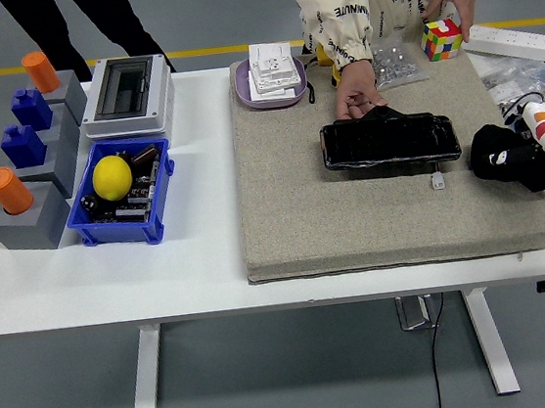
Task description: Pick the rag up,wipe the panel,place it on the desk
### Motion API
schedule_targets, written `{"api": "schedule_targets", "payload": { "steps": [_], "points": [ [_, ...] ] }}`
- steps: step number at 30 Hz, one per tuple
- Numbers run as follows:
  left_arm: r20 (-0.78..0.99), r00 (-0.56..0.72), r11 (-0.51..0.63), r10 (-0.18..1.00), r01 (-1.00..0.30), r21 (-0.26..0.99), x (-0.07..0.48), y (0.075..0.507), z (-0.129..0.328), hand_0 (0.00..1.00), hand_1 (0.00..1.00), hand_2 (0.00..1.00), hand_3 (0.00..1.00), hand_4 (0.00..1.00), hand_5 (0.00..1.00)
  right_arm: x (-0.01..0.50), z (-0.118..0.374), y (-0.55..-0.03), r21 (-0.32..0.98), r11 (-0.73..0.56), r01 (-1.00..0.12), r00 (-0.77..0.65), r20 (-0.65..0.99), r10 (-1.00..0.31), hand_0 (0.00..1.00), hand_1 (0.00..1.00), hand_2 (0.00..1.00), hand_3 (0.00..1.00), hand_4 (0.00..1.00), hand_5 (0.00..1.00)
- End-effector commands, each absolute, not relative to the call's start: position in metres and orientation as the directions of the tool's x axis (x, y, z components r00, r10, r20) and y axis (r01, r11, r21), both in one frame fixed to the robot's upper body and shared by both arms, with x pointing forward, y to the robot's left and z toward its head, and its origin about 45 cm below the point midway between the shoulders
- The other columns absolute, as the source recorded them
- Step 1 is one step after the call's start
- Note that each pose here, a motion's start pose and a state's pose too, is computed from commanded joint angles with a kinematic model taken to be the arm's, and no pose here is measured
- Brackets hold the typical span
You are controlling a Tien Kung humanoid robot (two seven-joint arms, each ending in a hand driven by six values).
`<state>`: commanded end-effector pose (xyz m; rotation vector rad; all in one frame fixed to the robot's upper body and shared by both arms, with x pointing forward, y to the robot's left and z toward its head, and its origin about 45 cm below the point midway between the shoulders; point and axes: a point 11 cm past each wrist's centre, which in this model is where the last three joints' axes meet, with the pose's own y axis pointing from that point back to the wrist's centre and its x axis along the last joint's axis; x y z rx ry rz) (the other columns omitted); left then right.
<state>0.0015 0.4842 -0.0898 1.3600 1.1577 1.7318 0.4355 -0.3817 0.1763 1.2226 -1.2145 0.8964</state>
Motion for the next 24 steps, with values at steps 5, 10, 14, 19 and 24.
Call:
{"api": "schedule_targets", "payload": {
  "steps": [5, 10, 14, 19, 24],
  "points": [
    [0.403, -0.256, -0.408, 0.879, 0.036, 0.913, 0.0002, 0.4854, -0.0893, 0.643, 0.694, 0.737, 0.564, 0.598, 0.470, 0.4349, 0.1754, -0.3819, 0.196, 0.170, -0.966, 0.180, 0.978, -0.105, 0.581, 0.581, 0.656, 0.669, 0.998, 0.532],
    [0.403, -0.254, -0.407, 0.879, 0.036, 0.913, -0.0002, 0.4854, -0.0893, 0.643, 0.694, 0.736, 0.564, 0.599, 0.471, 0.4344, 0.1746, -0.3818, 0.197, 0.169, -0.966, 0.181, 0.978, -0.105, 0.581, 0.579, 0.656, 0.668, 0.998, 0.530],
    [0.402, -0.253, -0.407, 0.880, 0.035, 0.913, 0.0003, 0.4853, -0.0894, 0.643, 0.693, 0.736, 0.564, 0.598, 0.470, 0.4346, 0.1744, -0.3810, 0.197, 0.168, -0.966, 0.182, 0.978, -0.104, 0.582, 0.578, 0.653, 0.665, 0.998, 0.529],
    [0.403, -0.253, -0.409, 0.879, 0.034, 0.912, 0.0008, 0.4859, -0.0890, 0.643, 0.693, 0.736, 0.564, 0.599, 0.470, 0.4349, 0.1749, -0.3812, 0.196, 0.168, -0.966, 0.181, 0.978, -0.104, 0.581, 0.577, 0.651, 0.657, 0.998, 0.516],
    [0.402, -0.254, -0.407, 0.880, 0.034, 0.913, 0.0012, 0.4851, -0.0894, 0.643, 0.693, 0.736, 0.564, 0.599, 0.470, 0.4357, 0.1767, -0.3818, 0.192, 0.170, -0.966, 0.176, 0.979, -0.106, 0.581, 0.577, 0.651, 0.657, 0.998, 0.516]
  ]
}}
